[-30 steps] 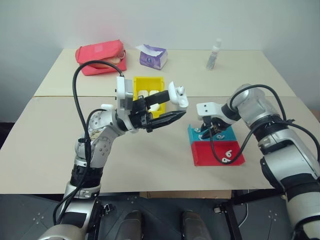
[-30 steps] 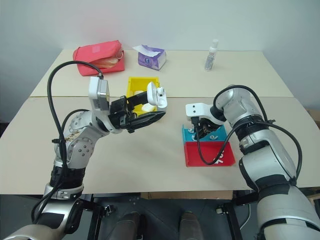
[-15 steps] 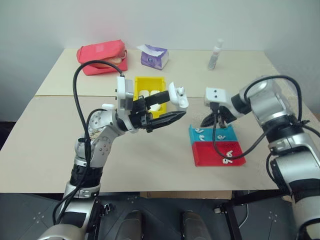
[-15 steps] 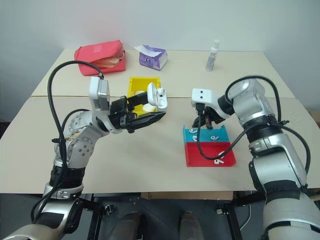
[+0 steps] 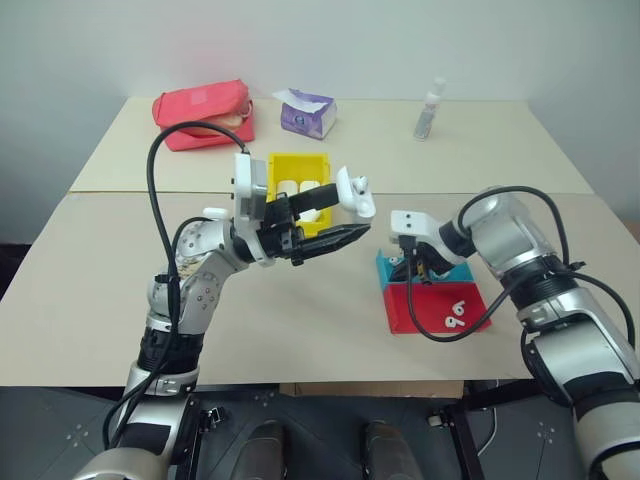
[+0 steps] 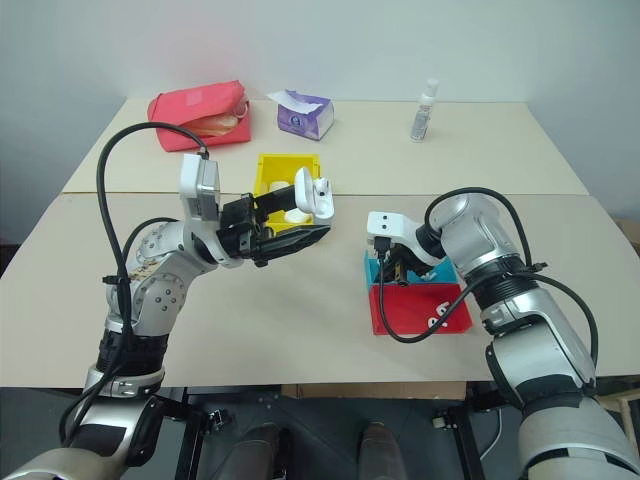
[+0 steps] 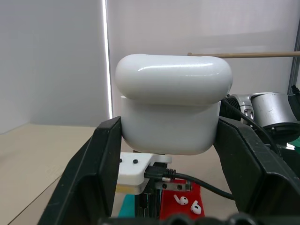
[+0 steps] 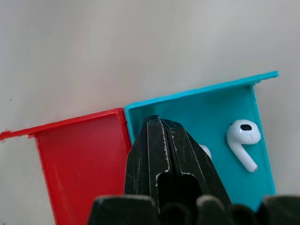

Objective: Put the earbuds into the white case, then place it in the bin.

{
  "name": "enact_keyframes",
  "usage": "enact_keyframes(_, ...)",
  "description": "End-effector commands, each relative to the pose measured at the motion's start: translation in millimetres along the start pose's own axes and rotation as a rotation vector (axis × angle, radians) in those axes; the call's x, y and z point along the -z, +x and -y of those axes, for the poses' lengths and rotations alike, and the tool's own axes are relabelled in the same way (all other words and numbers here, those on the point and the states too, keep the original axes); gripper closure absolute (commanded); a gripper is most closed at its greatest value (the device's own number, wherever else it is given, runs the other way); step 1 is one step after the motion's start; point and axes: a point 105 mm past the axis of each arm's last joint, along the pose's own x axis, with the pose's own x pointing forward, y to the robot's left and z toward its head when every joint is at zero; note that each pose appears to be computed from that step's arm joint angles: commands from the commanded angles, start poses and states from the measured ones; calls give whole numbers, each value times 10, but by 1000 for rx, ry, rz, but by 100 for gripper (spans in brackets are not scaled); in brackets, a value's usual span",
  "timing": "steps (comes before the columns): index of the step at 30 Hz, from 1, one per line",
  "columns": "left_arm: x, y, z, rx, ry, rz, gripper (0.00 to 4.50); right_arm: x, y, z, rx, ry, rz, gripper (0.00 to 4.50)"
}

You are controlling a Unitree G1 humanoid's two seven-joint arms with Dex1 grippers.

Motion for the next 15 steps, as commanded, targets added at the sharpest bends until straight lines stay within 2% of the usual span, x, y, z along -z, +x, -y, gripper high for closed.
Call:
enact_keyframes(1,-133,28,38,16,49,25,173,-52,-81,75,32,-20,-14,448)
enact_keyframes(15,-117,-7,50,-12,51,18,173,46,-103,94,-36,-100,-88,448)
